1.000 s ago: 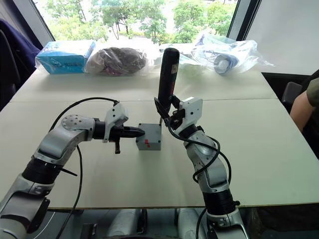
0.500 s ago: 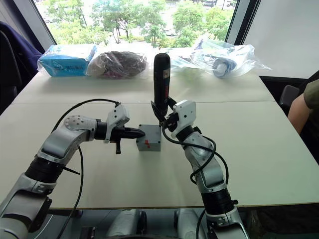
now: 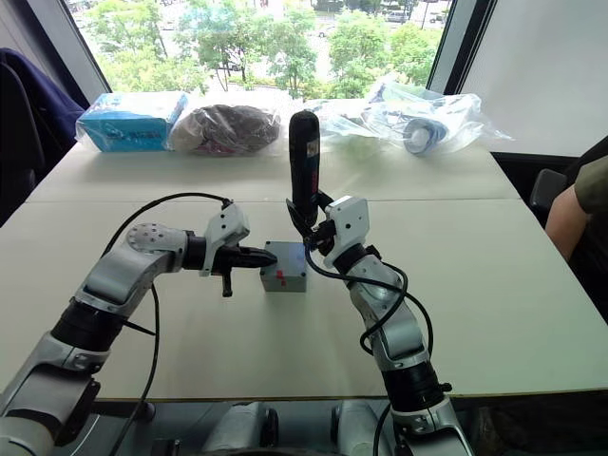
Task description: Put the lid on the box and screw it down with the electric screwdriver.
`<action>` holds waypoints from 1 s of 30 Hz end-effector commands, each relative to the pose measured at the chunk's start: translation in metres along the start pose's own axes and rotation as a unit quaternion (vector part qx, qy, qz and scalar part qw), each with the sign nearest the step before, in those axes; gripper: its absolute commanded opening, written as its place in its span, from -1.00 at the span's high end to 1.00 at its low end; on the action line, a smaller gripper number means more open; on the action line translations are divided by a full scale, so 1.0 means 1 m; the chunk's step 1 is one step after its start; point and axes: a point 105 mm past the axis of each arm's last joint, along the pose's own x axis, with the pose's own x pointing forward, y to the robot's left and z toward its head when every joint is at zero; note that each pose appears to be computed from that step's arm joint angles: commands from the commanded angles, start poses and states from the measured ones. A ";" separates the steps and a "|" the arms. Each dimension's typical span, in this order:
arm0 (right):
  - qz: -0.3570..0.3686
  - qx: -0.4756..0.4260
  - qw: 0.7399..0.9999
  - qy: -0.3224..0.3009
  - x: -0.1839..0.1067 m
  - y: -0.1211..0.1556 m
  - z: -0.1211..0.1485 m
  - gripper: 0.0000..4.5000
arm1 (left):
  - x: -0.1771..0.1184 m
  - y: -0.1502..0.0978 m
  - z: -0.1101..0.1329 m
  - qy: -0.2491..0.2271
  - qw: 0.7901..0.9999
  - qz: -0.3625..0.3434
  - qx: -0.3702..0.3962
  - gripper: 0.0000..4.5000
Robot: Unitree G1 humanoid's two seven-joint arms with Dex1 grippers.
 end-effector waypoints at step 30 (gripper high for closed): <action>-0.085 0.154 0.984 0.003 -0.013 -0.097 0.155 0.20 | -0.022 0.022 0.069 -0.183 0.978 0.042 -0.094 1.00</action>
